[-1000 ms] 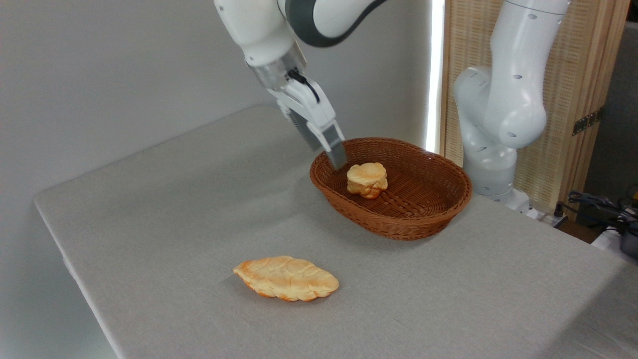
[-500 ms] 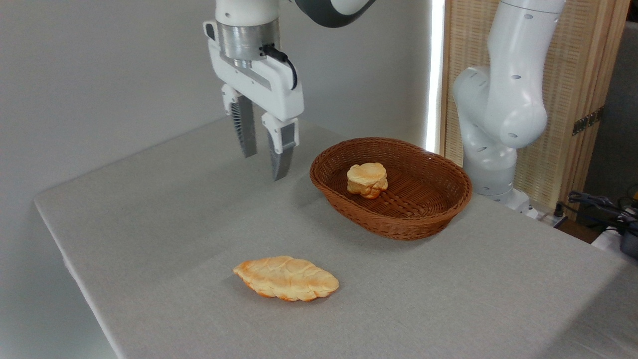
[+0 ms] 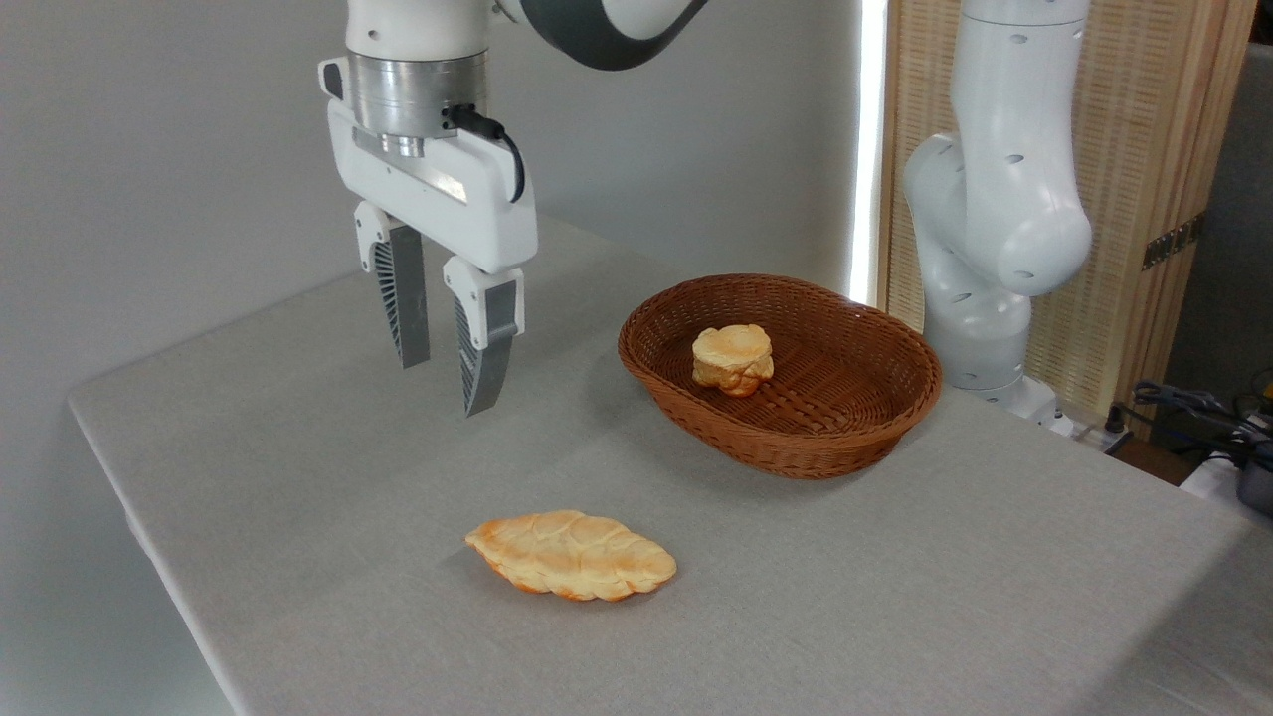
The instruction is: Put bread into the basket
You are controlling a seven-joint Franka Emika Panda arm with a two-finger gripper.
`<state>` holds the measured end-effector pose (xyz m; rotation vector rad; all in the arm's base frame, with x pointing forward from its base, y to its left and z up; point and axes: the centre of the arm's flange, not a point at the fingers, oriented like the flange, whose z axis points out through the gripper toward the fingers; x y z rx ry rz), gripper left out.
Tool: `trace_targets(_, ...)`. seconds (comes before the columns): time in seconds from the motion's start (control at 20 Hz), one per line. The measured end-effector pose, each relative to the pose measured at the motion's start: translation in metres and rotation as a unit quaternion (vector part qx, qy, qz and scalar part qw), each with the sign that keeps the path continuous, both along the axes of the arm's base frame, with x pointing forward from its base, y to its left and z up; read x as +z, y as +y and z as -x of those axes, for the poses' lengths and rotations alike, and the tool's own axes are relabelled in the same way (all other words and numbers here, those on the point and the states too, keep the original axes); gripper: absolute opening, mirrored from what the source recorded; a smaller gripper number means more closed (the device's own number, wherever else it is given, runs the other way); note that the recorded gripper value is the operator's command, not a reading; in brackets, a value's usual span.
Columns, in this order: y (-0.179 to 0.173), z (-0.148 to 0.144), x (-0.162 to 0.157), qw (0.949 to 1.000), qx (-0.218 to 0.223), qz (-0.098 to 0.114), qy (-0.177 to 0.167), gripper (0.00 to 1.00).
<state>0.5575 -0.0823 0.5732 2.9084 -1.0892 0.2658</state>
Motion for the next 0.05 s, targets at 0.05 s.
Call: trace_targets(0.05, -0.0006, -0.0019, -0.0009, 1.0, 0.0, -0.001, 0.001, 1.0)
